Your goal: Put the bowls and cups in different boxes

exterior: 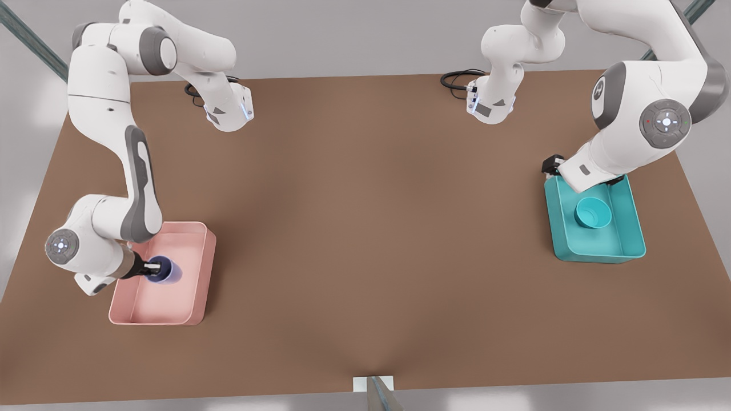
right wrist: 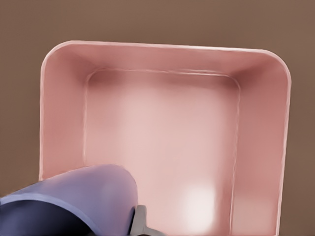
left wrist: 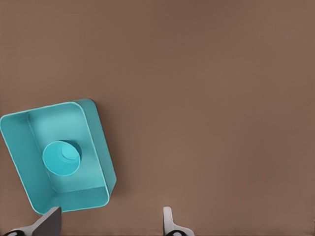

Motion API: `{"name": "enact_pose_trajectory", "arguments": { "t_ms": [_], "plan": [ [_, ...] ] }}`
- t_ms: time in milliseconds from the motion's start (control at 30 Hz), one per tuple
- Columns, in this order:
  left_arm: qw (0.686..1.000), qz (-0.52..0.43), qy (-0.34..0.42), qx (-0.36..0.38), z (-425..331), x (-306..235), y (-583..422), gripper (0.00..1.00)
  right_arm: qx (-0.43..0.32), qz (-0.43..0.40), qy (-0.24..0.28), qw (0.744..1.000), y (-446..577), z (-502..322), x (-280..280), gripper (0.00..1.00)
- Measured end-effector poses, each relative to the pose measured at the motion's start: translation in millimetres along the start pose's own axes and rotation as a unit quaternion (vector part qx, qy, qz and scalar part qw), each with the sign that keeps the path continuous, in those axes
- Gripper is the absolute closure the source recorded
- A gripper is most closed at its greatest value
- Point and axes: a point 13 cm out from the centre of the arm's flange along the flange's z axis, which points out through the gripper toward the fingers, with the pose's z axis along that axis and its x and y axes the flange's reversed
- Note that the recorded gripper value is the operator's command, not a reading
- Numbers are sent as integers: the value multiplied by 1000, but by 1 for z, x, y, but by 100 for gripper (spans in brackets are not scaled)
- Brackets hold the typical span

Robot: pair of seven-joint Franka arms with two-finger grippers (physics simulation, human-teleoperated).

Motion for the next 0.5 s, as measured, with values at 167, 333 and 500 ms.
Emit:
{"name": "enact_pose_trajectory", "arguments": {
  "t_ms": [167,333,500],
  "plan": [
    [1000,-16,6,1,2,3,0,0,-3,-42,19,999,-3,45,2,79],
    [1000,-27,10,1,4,2,-1,0,-6,-72,24,997,-1,65,3,0],
    [999,-35,11,1,5,2,-1,0,8,-87,23,996,-5,64,1,0]
  ]
}}
